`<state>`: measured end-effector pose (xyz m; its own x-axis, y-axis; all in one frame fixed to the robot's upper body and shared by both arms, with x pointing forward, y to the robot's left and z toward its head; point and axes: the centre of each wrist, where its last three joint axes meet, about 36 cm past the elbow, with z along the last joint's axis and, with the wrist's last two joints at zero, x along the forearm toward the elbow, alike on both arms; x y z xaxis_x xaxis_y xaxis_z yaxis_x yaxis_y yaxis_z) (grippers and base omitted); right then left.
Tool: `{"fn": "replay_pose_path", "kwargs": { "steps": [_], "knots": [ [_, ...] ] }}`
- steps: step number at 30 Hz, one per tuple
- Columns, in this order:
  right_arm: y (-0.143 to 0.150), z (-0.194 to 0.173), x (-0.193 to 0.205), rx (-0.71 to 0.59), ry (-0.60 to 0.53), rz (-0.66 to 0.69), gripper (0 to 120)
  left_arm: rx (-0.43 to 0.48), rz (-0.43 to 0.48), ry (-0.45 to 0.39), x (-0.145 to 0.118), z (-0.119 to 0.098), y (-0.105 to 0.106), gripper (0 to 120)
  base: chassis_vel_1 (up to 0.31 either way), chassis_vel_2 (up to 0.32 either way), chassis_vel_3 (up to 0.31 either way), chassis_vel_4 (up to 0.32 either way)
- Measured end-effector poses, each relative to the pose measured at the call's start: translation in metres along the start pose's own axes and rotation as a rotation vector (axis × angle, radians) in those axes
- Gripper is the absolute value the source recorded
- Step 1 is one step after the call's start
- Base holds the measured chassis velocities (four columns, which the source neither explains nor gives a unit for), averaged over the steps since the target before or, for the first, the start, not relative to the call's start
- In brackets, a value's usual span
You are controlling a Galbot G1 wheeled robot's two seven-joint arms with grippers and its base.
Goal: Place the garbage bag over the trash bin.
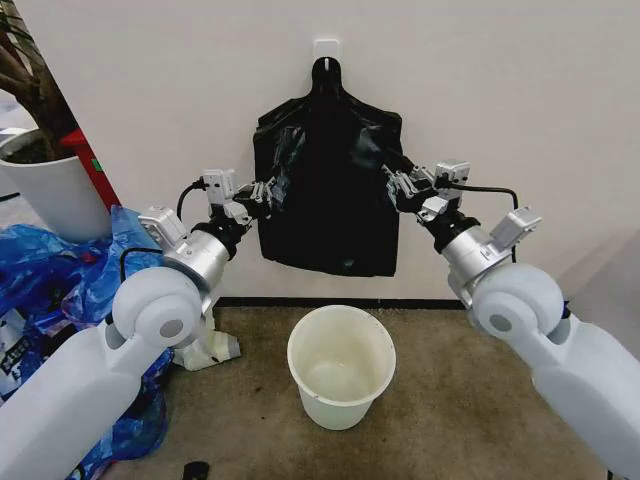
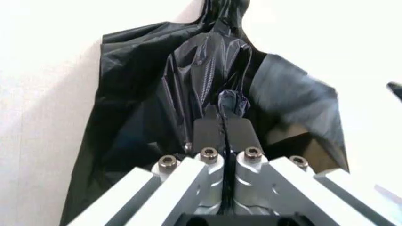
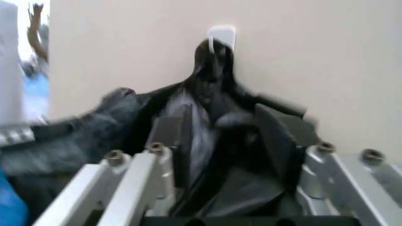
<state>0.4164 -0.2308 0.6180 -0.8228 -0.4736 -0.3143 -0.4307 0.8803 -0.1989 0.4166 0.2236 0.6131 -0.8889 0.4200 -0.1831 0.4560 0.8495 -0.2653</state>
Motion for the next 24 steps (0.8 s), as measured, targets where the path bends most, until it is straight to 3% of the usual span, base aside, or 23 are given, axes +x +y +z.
{"fn": "replay_pose_path", "kwargs": {
  "steps": [2, 10, 15, 16, 24],
  "knots": [
    [-0.002, -0.007, 0.003, 0.073, 0.0, -0.008, 48, 0.002, 0.002, 0.001, 0.0, 0.001, 0.0, 0, 0.0, 0.0, 0.0, 0.0],
    [0.02, -0.042, 0.004, 0.136, -0.004, -0.073, 73, 0.002, 0.0, 0.008, -0.001, 0.002, 0.001, 0, 0.0, 0.0, 0.0, 0.0],
    [0.03, -0.052, -0.015, 0.224, 0.086, -0.058, 93, -0.001, -0.002, 0.01, -0.003, 0.003, 0.002, 0, 0.0, 0.0, 0.0, 0.0],
    [0.03, -0.052, -0.024, 0.289, 0.11, -0.037, 98, 0.0, -0.001, 0.011, -0.003, 0.003, 0.002, 0, 0.0, 0.0, 0.0, 0.0],
    [0.042, -0.06, -0.06, 0.512, 0.182, -0.048, 100, 0.004, -0.002, 0.015, -0.004, 0.005, 0.001, 0, 0.0, 0.0, 0.0, 0.0]
  ]
}}
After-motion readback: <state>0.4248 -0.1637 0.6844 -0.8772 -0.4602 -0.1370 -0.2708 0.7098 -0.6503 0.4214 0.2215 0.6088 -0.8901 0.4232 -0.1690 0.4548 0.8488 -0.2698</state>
